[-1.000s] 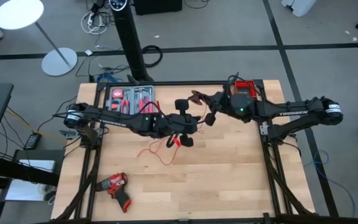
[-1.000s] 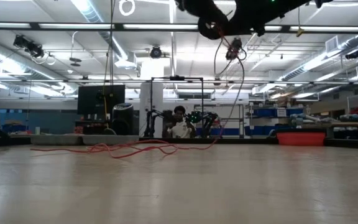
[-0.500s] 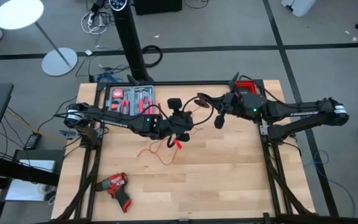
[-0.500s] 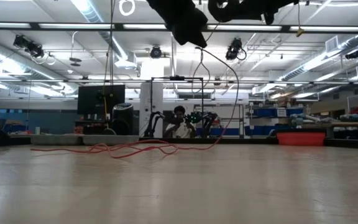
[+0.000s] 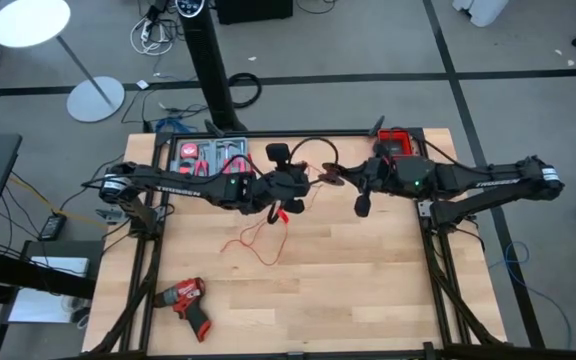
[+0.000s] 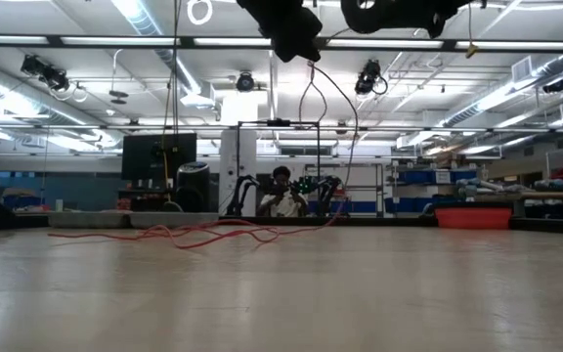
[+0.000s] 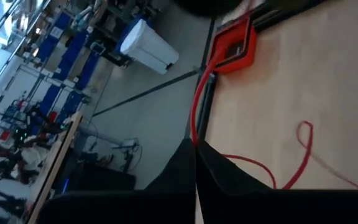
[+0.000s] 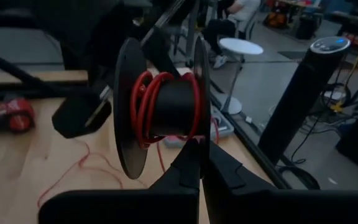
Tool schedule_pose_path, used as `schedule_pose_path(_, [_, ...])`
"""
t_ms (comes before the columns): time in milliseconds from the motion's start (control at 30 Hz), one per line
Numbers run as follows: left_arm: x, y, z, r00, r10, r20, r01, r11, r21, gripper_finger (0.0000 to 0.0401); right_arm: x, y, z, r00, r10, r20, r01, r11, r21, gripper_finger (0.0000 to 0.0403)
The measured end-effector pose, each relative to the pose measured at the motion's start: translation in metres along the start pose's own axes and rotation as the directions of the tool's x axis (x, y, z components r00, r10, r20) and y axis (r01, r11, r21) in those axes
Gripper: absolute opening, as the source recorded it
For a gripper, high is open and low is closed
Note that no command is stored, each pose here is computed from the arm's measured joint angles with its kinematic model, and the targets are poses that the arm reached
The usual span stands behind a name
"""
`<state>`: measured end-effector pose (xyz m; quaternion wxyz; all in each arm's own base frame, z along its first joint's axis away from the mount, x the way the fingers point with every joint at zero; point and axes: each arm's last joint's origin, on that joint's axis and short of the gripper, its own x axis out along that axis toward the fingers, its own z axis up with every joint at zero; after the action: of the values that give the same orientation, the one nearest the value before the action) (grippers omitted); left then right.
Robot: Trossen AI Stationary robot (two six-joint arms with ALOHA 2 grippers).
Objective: Coil cords
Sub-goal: Coil the red wire on the black spool
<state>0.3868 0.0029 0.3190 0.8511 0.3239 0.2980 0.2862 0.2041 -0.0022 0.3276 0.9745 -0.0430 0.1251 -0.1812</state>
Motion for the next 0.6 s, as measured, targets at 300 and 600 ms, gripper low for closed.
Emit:
schedule_pose_path(300, [0.0001, 0.0, -0.0006, 1.0, 0.01, -0.009, -0.01, 1.0, -0.002, 0.0102, 0.0028, 0.0013, -0.0044, 0.999, -0.004, -0.039, 0.004, 1.0, -0.008, 0.0])
schedule_pose_path(600, [-0.0016, -0.01, -0.0046, 0.994, -0.109, 0.009, 0.11, 0.992, -0.06, 0.0127, 0.0007, 0.004, -0.0071, 0.998, 0.009, -0.066, -0.009, 1.0, -0.005, 0.0])
